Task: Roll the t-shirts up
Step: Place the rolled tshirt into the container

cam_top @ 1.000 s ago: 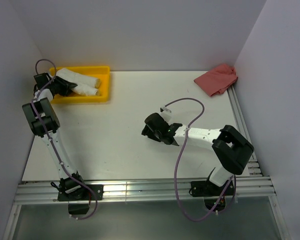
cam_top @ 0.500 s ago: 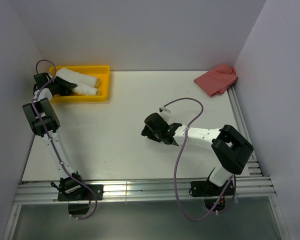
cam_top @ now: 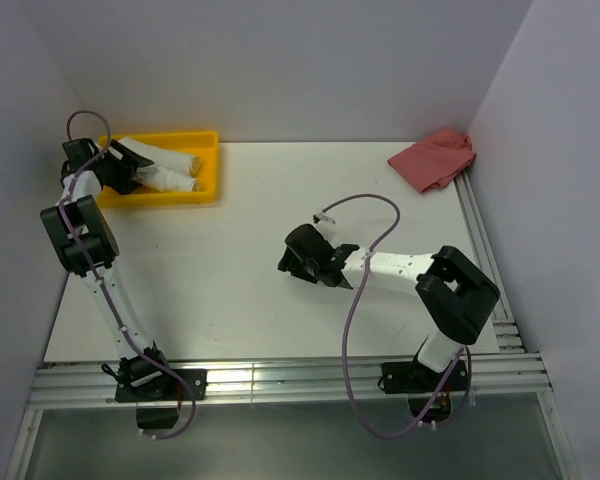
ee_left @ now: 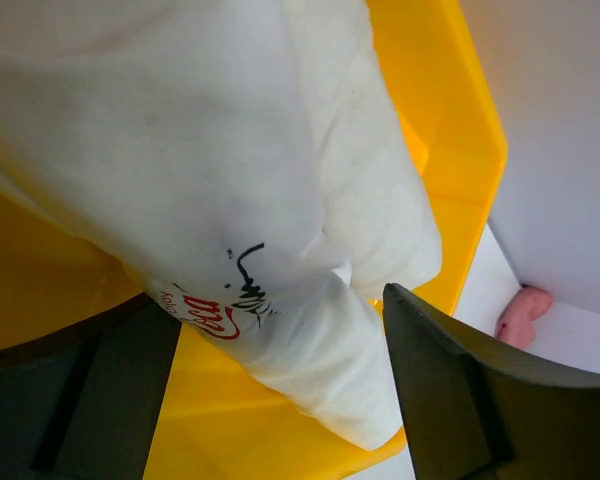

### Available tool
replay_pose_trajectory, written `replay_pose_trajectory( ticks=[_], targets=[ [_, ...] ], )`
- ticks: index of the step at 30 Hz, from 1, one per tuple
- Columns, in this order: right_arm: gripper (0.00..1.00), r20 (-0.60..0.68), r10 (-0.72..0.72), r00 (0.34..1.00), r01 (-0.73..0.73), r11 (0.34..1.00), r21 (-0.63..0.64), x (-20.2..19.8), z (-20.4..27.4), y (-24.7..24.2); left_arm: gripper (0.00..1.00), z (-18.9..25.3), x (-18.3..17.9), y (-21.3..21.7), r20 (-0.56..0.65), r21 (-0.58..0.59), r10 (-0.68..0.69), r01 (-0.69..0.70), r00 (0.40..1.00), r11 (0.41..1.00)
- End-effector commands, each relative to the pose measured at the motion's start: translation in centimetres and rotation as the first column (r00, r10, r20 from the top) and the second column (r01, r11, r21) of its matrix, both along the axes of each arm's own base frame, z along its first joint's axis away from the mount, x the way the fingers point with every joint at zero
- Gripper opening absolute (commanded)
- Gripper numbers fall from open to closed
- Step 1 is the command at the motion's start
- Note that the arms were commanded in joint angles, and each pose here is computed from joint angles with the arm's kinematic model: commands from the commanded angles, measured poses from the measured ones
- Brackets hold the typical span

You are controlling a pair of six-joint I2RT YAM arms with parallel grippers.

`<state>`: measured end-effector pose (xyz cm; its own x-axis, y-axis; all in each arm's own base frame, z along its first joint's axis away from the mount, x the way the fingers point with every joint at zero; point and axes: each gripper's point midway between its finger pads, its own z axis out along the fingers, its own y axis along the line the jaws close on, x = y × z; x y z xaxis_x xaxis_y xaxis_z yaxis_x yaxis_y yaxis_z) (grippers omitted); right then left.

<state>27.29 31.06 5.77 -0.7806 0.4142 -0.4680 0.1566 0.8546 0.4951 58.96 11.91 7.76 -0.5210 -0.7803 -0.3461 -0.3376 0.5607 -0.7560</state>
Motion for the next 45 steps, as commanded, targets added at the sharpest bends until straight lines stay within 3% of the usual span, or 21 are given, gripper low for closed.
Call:
replay_pose_trajectory(
  ticks=[1,7,19,25,31,39,45],
  targets=[
    [0.63,0.041,0.017,0.999,-0.018,0.999,0.030,1.4,1.4,1.6,0.92,4.6,-0.6,0.9,0.044,0.095,0.019,-0.023,0.999,0.995],
    [0.63,0.039,0.037,0.999,-0.038,0.999,0.032,1.7,1.5,2.3,0.98,5.1,-1.2,2.1,0.015,0.176,0.074,-0.075,0.997,0.982],
    [0.64,0.043,0.069,0.997,-0.072,0.995,0.073,2.4,1.8,3.8,0.99,7.5,-2.6,2.5,0.004,0.292,0.086,-0.084,0.996,0.953],
    [0.64,0.066,0.073,0.995,-0.080,0.991,0.111,2.6,2.9,3.9,0.99,11.4,-4.0,1.8,0.074,0.386,0.006,-0.034,0.997,0.922],
    [0.64,0.114,0.066,0.991,-0.083,0.986,0.144,2.8,4.9,3.4,0.99,14.2,-6.8,-2.2,0.086,0.486,-0.221,0.153,0.972,0.861],
    [0.65,0.230,0.002,0.973,-0.039,0.987,0.158,3.6,10.1,1.2,0.99,14.6,-15.3,-15.6,0.028,0.609,-0.577,0.444,0.816,0.657],
    [0.68,0.294,-0.086,0.952,0.049,0.990,0.132,2.7,13.4,-3.1,0.99,14.8,-22.1,-23.0,0.045,0.631,-0.783,0.590,0.620,0.503]
  ],
)
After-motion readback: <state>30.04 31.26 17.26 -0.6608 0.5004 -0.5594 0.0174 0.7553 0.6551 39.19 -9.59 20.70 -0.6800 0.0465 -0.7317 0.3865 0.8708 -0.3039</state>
